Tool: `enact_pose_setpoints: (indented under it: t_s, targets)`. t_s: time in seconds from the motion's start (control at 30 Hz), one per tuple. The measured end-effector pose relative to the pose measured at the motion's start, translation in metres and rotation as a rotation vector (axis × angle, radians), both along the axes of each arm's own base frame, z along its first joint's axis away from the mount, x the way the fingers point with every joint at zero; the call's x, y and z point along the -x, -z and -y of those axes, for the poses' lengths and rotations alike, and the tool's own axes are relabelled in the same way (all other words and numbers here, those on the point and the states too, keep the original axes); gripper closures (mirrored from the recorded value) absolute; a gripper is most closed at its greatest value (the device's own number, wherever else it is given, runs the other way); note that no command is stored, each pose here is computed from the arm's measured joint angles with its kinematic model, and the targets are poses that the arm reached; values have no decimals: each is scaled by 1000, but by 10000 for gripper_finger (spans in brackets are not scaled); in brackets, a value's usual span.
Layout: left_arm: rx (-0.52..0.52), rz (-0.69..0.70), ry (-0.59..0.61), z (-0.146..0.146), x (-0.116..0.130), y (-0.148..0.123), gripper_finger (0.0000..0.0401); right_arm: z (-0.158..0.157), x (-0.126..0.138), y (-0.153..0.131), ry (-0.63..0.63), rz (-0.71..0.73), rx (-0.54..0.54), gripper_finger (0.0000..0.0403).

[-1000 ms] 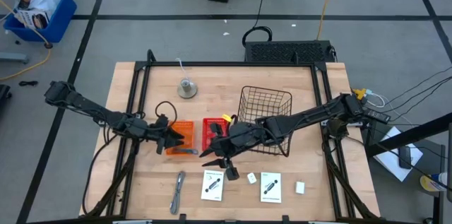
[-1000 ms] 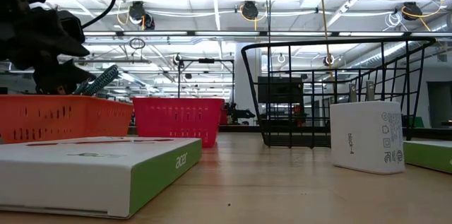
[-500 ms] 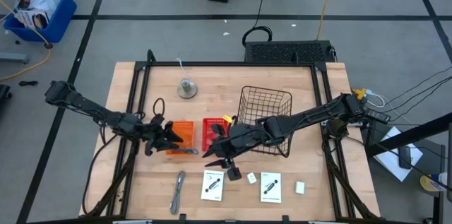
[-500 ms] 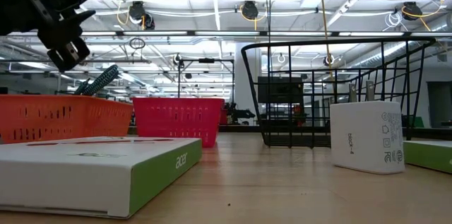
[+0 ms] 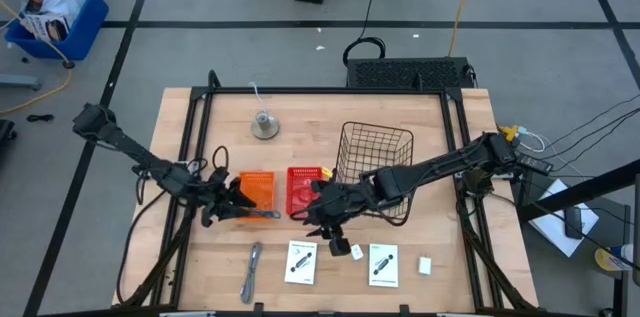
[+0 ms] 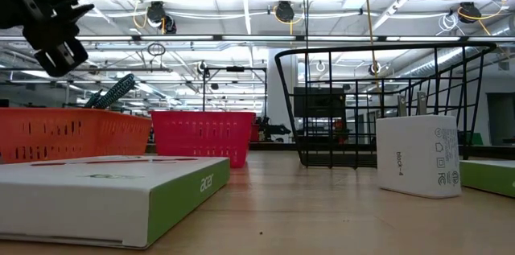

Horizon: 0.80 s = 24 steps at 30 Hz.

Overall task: Pick and place items into bin
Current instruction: Put the white charger cable into the orange bin

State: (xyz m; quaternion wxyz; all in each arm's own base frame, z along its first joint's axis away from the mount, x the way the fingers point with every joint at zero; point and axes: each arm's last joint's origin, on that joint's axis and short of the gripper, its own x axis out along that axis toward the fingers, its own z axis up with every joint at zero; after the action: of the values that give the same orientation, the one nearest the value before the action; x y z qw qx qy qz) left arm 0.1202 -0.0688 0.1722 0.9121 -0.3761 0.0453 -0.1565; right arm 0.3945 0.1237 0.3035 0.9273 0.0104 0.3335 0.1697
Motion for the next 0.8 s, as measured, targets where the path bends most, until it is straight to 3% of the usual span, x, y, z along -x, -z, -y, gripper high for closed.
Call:
enact_pose_setpoints:
  t_s: [0.33, 0.6, 0.8]
  targets:
    - [-153, -4, -14, 40, -19, -29, 206, -12, 7, 36, -4, -39, -33, 275]
    - [-376, -81, 13, 78, -49, -36, 206, -42, 20, 32, -93, -6, -31, 275]
    - [-413, -154, 16, 88, -61, -23, 206, -65, 43, 15, -76, 48, 38, 275]
